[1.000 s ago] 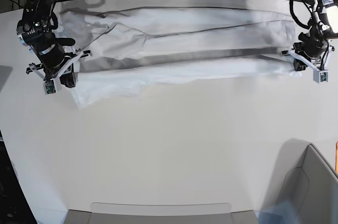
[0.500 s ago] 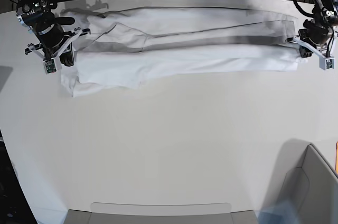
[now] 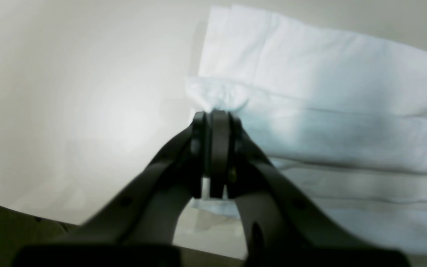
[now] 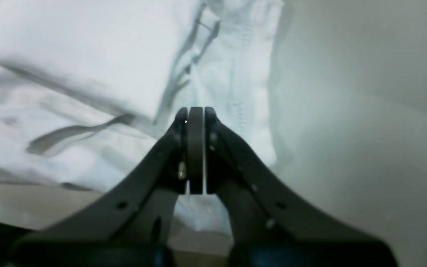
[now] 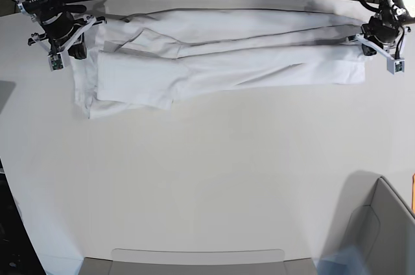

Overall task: Fold the T-shirt properly
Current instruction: 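Lower the folded hem and open both grippers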

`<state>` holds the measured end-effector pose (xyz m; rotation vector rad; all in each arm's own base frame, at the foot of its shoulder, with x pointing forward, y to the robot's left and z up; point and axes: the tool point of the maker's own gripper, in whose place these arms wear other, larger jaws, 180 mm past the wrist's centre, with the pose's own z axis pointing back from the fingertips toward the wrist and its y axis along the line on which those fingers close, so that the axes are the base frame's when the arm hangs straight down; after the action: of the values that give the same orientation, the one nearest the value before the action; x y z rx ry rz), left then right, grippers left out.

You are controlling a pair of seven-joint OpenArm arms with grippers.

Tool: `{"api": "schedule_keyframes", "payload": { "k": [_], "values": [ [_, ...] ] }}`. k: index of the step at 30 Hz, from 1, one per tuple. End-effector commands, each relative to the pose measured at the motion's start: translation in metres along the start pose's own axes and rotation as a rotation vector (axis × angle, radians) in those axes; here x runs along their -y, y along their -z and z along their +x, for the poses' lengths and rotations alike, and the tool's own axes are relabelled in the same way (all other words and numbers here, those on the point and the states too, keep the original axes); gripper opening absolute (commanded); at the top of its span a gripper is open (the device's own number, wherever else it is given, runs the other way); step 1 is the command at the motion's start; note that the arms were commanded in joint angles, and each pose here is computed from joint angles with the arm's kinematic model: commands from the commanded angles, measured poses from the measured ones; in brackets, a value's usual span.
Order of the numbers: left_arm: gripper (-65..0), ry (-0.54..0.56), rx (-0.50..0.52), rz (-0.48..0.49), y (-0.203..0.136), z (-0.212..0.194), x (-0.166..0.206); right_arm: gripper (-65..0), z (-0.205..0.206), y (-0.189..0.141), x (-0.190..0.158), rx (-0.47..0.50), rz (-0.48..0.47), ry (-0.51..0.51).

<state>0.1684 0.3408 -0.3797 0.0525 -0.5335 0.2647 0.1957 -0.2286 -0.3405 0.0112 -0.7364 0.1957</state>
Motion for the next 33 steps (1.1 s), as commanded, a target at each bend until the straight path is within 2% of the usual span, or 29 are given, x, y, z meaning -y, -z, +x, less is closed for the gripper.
{"api": "schedule_keyframes", "payload": {
  "k": [1, 5, 8, 10, 13, 18, 23, 27, 29, 31, 33],
  "values": [
    [-65.0, 0.013, 0.019, 0.026, -0.004, 0.007, -0.008, -65.0, 0.011, -0.004, 0.001, 0.039, 0.001, -0.01],
    [-65.0, 0.008, 0.02, 0.026, -0.004, 0.008, -0.009, -65.0, 0.012, -0.002, -0.001, 0.042, 0.01, -0.007],
    [-52.6, 0.018, 0.048, 0.027, -0.008, 0.015, -0.008, -65.0, 0.014, -0.001, -0.001, 0.046, 0.012, -0.006],
    [-47.9, 0.035, 0.072, 0.022, -0.013, 0.023, -0.003, -65.0, 0.016, 0.001, 0.001, 0.049, 0.007, -0.006],
    [-46.9, 0.05, 0.075, 0.011, -0.015, 0.025, 0.003, -65.0, 0.014, 0.003, 0.003, 0.043, 0.005, 0.001],
    [-46.7, 0.097, 0.022, -0.009, -0.005, 0.018, 0.008, -59.3, 0.015, 0.006, 0.006, 0.044, 0.002, 0.008],
    [-46.7, 0.044, -0.044, 0.009, 0.013, 0.005, -0.013, -56.8, 0.013, 0.007, 0.006, 0.039, 0.001, 0.008],
    [-45.7, -0.047, -0.093, -0.127, 0.024, -0.005, 0.003, -56.8, 0.007, 0.01, 0.016, 0.012, -0.009, -0.005],
    [-44.8, -0.119, -0.149, -0.162, 0.033, -0.021, -0.001, -56.8, 0.007, 0.012, 0.021, 0.008, -0.016, -0.005],
    [-44.8, -0.182, -0.165, -0.185, 0.042, -0.029, -0.001, -56.8, 0.004, 0.014, 0.024, -0.005, -0.021, -0.005],
    [-44.8, -0.204, -0.179, -0.207, 0.045, -0.03, 0.001, -56.8, 0.002, 0.014, 0.028, -0.014, -0.024, -0.011]
  ]
}}
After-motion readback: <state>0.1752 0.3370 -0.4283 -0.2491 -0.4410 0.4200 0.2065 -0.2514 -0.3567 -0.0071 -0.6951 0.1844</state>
